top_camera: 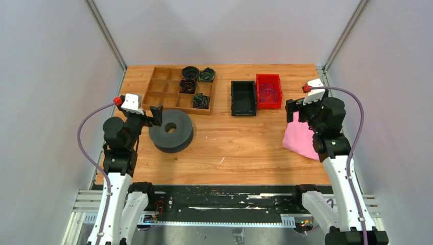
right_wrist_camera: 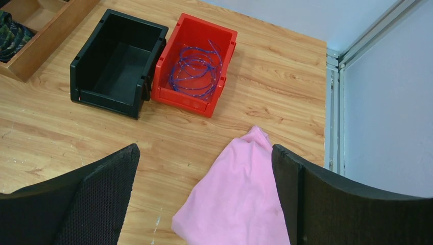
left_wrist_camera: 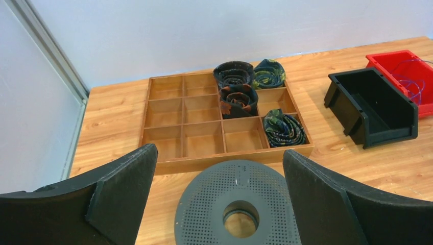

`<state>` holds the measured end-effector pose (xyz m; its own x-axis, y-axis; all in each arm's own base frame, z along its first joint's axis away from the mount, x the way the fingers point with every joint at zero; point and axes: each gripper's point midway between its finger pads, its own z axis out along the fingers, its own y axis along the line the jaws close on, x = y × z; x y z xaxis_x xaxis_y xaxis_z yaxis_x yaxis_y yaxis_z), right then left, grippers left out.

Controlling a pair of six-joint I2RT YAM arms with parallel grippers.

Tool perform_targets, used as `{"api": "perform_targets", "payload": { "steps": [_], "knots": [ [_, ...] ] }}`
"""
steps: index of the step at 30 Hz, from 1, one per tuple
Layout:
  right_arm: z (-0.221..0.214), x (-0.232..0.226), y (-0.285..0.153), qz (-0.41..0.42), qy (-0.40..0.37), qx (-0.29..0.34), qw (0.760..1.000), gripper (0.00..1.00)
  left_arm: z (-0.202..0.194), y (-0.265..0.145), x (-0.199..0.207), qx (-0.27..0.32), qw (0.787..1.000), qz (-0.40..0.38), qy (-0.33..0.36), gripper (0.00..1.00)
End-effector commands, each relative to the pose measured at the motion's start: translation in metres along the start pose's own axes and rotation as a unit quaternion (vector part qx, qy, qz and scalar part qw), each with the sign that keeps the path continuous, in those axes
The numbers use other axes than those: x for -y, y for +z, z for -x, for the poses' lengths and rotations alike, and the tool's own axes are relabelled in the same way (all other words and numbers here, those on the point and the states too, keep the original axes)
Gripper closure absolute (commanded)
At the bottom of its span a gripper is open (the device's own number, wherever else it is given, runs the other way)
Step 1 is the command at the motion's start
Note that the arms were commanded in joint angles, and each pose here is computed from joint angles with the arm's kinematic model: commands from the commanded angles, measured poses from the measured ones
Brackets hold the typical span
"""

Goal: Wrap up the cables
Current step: Move the cable reel to the center of the board.

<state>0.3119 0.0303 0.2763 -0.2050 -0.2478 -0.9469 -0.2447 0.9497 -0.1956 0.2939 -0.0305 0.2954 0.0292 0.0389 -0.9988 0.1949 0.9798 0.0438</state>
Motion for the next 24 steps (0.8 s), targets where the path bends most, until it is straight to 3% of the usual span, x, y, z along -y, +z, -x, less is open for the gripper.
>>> {"api": "perform_targets", "payload": {
  "steps": [1,24],
  "knots": [
    [0.0066,-0.0048,-0.0006,0.005,-0.004,0.019,1.0,0.01,0.0119,-0.0015,-0.0033,0.025,1.0,0.005,0.008,0.02],
    [0.0024,-0.0019,-0.0017,-0.003,-0.014,0.013,1.0,0.01,0.0111,-0.0033,-0.0047,0.007,1.0,0.004,0.028,0.02]
  ]
}}
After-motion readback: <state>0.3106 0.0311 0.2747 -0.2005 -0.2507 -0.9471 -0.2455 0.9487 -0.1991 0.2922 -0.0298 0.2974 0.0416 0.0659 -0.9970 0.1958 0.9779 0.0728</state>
